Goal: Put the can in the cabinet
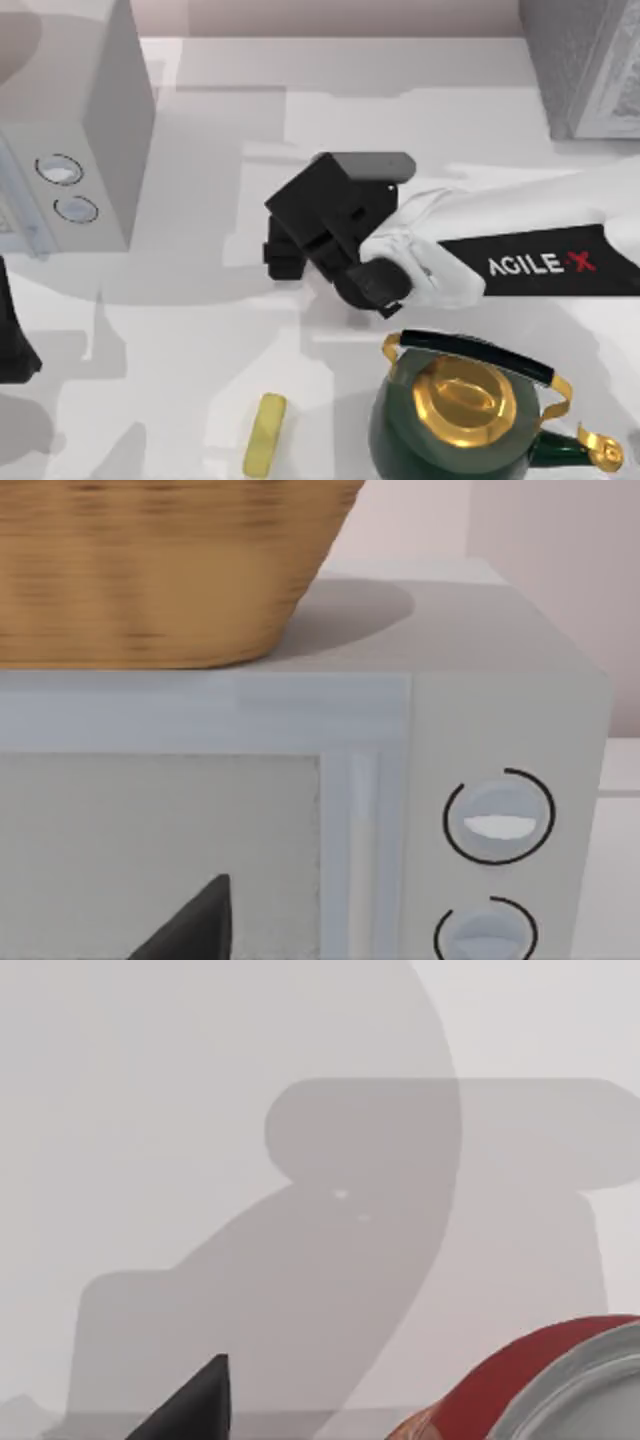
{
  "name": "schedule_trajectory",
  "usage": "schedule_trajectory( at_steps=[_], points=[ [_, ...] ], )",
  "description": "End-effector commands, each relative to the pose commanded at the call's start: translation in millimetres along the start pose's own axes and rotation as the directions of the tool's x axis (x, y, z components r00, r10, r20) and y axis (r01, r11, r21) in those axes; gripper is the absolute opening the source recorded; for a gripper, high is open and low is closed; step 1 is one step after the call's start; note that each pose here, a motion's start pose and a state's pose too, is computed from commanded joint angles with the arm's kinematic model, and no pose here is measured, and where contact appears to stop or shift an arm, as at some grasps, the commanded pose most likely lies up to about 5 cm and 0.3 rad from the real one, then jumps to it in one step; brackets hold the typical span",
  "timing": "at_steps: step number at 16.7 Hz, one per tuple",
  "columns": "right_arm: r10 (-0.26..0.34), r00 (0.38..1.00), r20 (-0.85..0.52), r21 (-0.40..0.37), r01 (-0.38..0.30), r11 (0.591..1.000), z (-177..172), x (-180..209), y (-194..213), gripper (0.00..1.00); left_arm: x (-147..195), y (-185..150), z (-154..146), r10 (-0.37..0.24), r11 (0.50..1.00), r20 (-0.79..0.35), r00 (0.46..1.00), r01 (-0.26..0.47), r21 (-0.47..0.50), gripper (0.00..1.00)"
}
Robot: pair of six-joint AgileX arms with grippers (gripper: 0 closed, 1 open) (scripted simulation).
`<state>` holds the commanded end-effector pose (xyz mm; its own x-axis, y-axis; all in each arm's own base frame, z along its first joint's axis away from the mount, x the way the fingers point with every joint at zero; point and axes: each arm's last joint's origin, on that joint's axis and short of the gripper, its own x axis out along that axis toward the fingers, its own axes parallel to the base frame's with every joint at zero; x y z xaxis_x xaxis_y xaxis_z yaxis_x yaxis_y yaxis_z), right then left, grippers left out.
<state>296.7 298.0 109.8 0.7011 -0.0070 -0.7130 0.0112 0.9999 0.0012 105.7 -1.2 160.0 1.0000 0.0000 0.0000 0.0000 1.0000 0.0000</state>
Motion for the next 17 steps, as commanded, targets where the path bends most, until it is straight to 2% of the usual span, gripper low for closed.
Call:
schedule_trajectory(
  at_steps=[6, 17],
  points=[
    [0.001, 1.000, 0.000, 0.000, -0.001, 1.000, -7.7, 10.0, 4.7, 1.00, 0.0, 0.0, 0.0, 0.000, 1.000, 0.000, 1.000, 0.000, 0.000, 1.00],
    [0.001, 1.000, 0.000, 0.000, -0.001, 1.000, -7.7, 10.0, 4.7, 0.17, 0.0, 0.0, 0.0, 0.000, 1.000, 0.000, 1.000, 0.000, 0.000, 1.00]
  ],
)
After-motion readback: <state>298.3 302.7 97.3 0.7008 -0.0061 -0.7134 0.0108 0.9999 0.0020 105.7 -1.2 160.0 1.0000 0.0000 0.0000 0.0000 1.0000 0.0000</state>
